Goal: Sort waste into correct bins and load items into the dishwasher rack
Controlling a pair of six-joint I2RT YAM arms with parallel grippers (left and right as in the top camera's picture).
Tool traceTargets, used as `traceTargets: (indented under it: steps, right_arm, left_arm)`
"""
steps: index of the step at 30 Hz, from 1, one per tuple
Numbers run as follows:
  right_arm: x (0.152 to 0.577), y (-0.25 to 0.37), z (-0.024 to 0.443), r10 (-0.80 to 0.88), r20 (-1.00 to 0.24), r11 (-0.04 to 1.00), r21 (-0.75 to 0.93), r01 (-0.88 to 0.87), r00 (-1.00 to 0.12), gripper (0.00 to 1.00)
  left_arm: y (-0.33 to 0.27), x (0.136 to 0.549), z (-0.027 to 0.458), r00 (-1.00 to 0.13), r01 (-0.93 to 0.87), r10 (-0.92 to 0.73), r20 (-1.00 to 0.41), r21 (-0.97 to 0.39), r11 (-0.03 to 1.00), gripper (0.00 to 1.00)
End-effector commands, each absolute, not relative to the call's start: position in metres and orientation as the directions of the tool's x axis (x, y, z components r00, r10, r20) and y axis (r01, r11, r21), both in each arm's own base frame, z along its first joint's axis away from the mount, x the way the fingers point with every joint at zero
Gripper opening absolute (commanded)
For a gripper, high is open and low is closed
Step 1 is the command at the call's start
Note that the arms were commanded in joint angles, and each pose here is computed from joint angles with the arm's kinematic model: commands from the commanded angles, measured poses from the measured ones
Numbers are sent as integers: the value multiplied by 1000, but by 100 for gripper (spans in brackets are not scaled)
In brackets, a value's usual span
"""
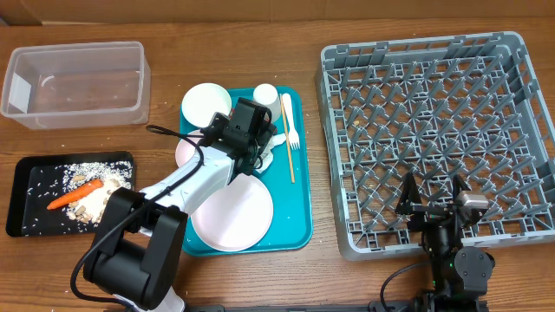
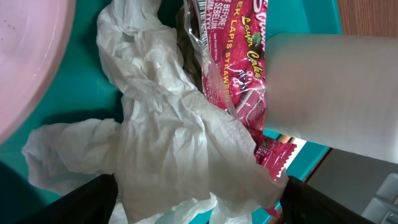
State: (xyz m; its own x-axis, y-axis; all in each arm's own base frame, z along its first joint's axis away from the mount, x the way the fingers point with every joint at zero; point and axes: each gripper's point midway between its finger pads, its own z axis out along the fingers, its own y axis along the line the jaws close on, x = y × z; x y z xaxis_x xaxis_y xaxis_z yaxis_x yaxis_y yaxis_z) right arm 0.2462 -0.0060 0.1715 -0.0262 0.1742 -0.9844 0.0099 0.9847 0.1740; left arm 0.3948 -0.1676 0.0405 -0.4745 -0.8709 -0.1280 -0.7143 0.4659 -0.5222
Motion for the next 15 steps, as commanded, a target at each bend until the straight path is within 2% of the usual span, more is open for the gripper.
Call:
traceTargets:
  steps: [1,15]
  right_arm:
    - [246,-5,170,168,-986,986,168,7,-22,100]
    - [246,-5,170,168,-986,986,168,7,-22,100]
  left_arm:
    - [-165,397,35,-458,-724,-877,-146,-511,463,85]
    - [-160,400,36,-403,-747,-904,-146,-519,417,82]
